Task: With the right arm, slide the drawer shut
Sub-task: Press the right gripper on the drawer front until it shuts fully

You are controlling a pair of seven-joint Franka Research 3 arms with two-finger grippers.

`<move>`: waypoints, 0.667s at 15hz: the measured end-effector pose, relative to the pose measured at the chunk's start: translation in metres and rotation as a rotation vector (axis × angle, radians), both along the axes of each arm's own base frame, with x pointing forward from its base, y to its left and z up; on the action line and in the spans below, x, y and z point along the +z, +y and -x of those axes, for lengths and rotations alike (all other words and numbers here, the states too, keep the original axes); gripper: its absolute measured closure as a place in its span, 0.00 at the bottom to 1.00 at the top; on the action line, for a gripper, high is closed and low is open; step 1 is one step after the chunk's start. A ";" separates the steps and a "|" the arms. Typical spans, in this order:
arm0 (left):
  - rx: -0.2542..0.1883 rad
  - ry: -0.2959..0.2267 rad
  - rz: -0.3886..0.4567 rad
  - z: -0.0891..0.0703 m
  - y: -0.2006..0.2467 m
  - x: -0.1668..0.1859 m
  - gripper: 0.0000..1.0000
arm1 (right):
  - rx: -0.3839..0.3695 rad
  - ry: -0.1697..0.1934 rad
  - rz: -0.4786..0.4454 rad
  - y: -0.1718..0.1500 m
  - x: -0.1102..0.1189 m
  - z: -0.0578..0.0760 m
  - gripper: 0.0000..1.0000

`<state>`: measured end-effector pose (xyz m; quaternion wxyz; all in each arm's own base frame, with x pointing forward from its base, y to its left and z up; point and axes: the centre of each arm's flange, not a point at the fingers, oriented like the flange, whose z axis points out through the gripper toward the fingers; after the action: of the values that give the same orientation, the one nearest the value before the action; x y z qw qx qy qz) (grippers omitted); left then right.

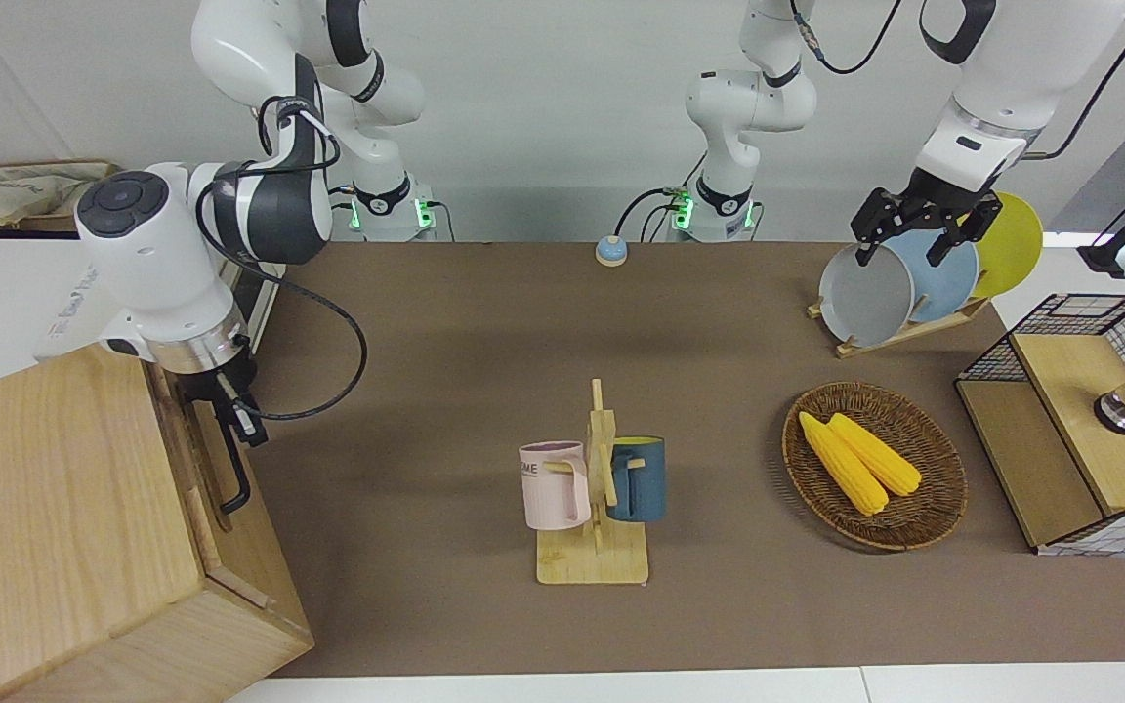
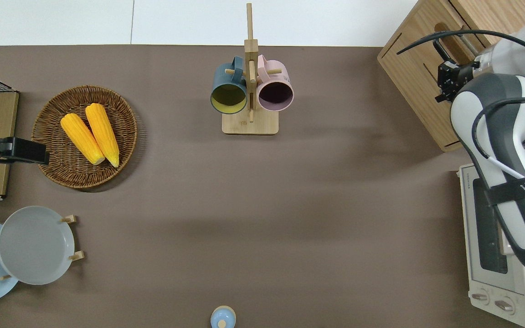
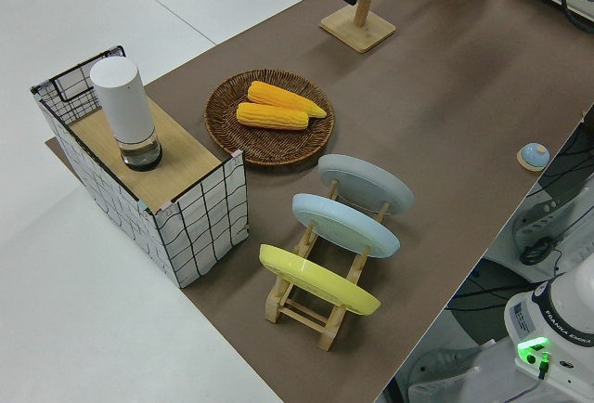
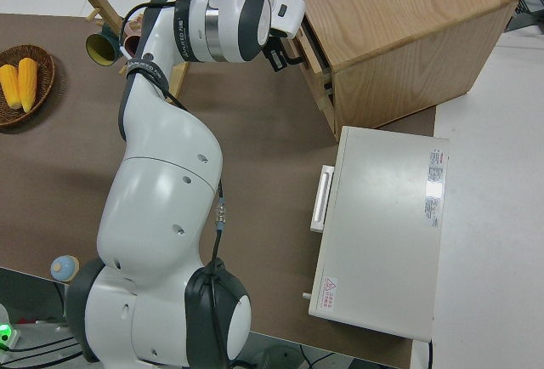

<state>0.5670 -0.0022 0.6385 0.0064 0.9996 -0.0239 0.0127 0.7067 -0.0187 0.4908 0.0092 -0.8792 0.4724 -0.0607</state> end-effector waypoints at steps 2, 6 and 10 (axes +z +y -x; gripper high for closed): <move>0.000 0.000 0.000 0.000 0.000 0.000 0.01 | 0.002 0.000 -0.008 -0.001 0.000 0.000 0.99; 0.000 0.000 0.000 0.000 0.000 0.000 0.01 | 0.014 0.002 -0.021 -0.005 0.000 0.000 0.99; 0.000 0.000 0.000 0.000 0.000 0.000 0.01 | 0.016 0.003 -0.043 -0.008 0.000 0.001 0.99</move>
<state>0.5670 -0.0022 0.6385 0.0064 0.9996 -0.0239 0.0127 0.7059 -0.0263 0.4908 0.0278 -0.8827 0.4666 -0.0491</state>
